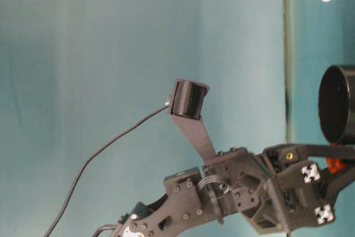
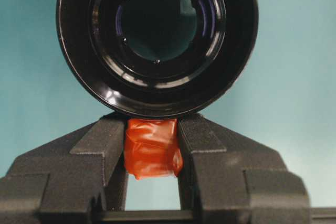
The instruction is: Put the paper cup into the moved red handle cup holder.
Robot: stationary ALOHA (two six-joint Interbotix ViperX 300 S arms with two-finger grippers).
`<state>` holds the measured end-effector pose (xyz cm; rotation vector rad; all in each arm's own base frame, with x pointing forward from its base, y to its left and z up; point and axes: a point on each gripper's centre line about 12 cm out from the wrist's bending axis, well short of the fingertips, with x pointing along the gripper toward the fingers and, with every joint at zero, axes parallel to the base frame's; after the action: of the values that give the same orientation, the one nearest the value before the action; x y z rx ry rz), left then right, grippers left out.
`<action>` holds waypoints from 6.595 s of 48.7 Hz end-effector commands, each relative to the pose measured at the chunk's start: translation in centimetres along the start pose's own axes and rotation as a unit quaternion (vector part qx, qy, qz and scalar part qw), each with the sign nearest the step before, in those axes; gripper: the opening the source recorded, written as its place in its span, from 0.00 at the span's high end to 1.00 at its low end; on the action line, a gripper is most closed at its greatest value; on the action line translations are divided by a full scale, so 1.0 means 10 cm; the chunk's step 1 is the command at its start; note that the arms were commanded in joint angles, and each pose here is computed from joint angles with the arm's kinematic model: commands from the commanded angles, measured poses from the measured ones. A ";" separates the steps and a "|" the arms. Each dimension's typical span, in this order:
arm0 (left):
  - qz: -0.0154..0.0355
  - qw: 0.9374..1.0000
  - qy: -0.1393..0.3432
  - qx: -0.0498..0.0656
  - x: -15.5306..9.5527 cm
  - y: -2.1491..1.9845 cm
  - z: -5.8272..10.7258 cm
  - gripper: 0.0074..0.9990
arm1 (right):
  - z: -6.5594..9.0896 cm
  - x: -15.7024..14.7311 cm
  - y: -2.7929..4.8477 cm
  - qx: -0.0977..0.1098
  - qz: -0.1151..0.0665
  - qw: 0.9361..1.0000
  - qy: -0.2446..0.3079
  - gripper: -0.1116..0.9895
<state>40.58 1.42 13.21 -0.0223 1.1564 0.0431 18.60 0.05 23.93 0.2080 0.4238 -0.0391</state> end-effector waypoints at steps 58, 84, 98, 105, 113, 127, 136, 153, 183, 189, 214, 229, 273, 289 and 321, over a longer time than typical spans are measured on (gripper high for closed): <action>0.000 1.000 -0.025 0.004 0.05 -0.007 0.10 0.10 | -0.04 0.01 -0.040 0.012 -0.014 0.999 0.031 0.98; -0.006 0.994 -0.102 0.025 -1.04 -0.089 -0.14 0.10 | -0.04 0.01 -0.180 0.062 -0.054 0.995 0.055 0.78; -0.006 0.994 -0.110 0.021 -1.27 -0.067 -0.59 0.10 | 0.06 0.18 -0.220 0.086 -0.078 0.986 0.116 0.19; -0.007 0.993 -0.112 0.020 -1.30 -0.062 -0.71 0.10 | 0.09 0.38 -0.267 0.092 -0.095 0.978 0.163 0.11; -0.007 0.993 -0.113 0.019 -1.32 -0.061 -0.75 0.10 | 0.07 0.69 -0.348 0.101 -0.114 0.963 0.224 0.10; -0.007 0.994 -0.110 0.020 -1.30 -0.060 -0.77 0.10 | -0.11 1.27 -0.490 0.103 -0.138 0.934 0.314 0.10; -0.007 0.994 -0.109 0.019 -1.30 -0.060 -0.77 0.10 | -0.34 1.48 -0.561 0.106 -0.149 0.911 0.368 0.11; -0.007 0.994 -0.109 0.019 -1.30 -0.060 -0.77 0.10 | -0.40 1.55 -0.557 0.114 -0.151 0.900 0.392 0.42; -0.009 0.994 -0.109 0.002 -1.30 -0.060 -0.77 0.10 | 0.63 1.57 -0.411 0.118 -0.133 0.923 0.343 1.00; -0.009 0.994 -0.110 0.001 -1.30 -0.060 -0.76 0.10 | 0.92 1.60 -0.386 0.111 -0.133 0.924 0.339 1.00; -0.009 0.994 -0.109 0.001 -1.30 -0.060 -0.77 0.10 | 0.96 2.07 -0.355 0.099 -0.128 0.915 0.369 1.00; -0.009 0.994 -0.110 0.001 -1.30 -0.060 -0.76 0.10 | 0.61 2.38 -0.246 0.083 -0.117 0.912 0.385 1.00; -0.009 0.992 -0.127 0.002 -1.36 -0.061 -0.73 0.11 | 0.45 2.45 -0.220 0.076 -0.114 0.912 0.387 0.75; -0.010 0.989 -0.150 0.001 -1.45 -0.059 -0.72 0.11 | 0.44 2.46 -0.165 0.070 -0.111 0.912 0.388 0.11; -0.011 0.986 -0.164 0.001 -1.56 -0.058 -0.80 0.11 | 1.15 1.86 -0.042 0.039 -0.103 0.949 0.296 0.12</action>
<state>27.11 0.20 23.49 -0.0240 0.8541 0.0247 40.91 -2.84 23.80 0.2705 1.1101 -0.2203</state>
